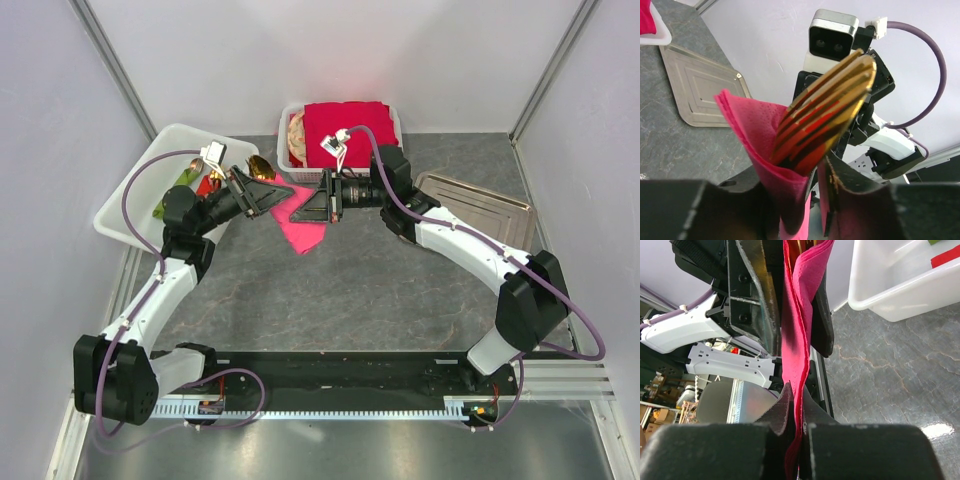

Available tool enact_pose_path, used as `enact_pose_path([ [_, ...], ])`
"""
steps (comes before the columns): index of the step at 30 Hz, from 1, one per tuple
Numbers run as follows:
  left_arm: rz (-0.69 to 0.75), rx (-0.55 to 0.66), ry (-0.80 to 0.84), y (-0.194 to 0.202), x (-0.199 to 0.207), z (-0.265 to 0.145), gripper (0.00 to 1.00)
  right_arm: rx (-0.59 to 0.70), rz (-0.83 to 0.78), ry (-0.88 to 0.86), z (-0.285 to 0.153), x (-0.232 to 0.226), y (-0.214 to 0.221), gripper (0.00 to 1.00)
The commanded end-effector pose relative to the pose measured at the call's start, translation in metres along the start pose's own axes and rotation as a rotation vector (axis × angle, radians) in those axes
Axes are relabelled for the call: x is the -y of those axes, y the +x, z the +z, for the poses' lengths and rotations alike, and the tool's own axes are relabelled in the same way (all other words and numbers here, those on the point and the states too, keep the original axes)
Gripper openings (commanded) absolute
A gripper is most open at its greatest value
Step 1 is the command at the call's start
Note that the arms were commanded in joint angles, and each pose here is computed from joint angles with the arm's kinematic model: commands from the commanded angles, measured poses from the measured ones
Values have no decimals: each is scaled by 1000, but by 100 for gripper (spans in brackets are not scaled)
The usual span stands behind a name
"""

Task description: Place the utensils on the paper napkin and roll it up

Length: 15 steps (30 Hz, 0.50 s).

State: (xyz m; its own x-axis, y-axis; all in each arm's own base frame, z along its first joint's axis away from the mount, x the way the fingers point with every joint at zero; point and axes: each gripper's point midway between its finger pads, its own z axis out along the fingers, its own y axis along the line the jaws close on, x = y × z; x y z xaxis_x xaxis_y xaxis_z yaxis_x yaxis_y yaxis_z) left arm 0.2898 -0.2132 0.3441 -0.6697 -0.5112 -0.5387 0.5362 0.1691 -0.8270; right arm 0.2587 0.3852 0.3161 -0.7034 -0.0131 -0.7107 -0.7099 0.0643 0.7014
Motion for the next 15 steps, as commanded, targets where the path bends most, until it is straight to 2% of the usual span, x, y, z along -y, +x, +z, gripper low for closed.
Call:
enact_pose_path([
  [1, 60, 7, 42, -2, 14, -5, 41, 33, -56, -28, -4, -11, -9, 0],
  [12, 45, 18, 22, -3, 7, -9, 43, 41, -53, -38, -8, -15, -12, 0],
  [15, 48, 18, 26, -3, 7, -9, 40, 39, -46, -37, -8, -13, -10, 0],
])
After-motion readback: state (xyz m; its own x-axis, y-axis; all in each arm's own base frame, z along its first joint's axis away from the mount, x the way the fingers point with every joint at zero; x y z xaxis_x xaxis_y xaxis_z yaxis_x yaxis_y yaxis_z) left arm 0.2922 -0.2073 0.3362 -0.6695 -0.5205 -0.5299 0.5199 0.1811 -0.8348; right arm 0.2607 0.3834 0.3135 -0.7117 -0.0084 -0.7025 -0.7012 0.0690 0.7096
